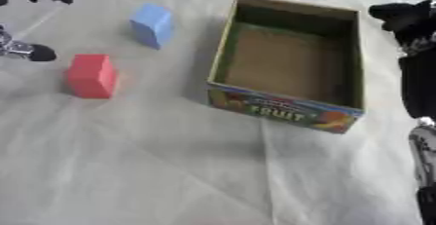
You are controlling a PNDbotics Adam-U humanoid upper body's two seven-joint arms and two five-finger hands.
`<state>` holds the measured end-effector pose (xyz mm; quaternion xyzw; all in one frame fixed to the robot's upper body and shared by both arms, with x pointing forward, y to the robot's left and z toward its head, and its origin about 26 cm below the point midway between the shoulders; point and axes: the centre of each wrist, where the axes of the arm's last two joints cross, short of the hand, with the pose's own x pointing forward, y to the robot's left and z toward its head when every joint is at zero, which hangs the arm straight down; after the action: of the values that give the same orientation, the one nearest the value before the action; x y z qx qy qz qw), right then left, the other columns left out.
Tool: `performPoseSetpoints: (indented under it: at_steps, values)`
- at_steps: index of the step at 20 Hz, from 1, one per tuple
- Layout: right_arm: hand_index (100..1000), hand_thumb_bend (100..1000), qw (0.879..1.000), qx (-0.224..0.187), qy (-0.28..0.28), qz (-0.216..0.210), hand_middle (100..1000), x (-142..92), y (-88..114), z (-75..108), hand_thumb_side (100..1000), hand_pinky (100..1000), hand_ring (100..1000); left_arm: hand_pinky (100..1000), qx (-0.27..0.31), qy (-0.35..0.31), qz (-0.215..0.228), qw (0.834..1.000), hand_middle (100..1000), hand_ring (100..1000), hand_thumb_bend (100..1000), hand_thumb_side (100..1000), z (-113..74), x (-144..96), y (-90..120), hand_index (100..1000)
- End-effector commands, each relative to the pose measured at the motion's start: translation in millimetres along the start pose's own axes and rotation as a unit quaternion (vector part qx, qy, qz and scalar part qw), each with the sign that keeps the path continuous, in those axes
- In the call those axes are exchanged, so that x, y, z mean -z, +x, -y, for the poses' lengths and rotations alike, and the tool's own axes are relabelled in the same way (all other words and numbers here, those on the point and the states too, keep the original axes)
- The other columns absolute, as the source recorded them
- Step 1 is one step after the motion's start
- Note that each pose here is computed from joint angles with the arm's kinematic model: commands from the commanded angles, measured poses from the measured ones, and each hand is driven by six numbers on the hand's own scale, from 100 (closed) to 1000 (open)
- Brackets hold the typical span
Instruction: Pick up objects on the table and place them in the box.
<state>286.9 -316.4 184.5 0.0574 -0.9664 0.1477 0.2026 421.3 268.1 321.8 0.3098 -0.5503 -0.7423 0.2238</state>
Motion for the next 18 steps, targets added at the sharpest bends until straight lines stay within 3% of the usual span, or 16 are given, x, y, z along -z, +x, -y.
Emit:
performPoseSetpoints:
  at_steps: [1,18]
  values:
    - [886,473,1.0,-0.004,0.01,0.01,558,7.0,5.9,2.3,958,836,742,760,0.089,-0.109,0.064,0.988,1000,875,548,779,-3.4,3.8,-5.2,955]
    - [888,471,1.0,-0.003,0.014,0.002,557,6.5,5.8,2.1,958,836,743,811,0.176,-0.175,0.06,0.967,1000,906,730,802,3.5,41.8,-5.8,948]
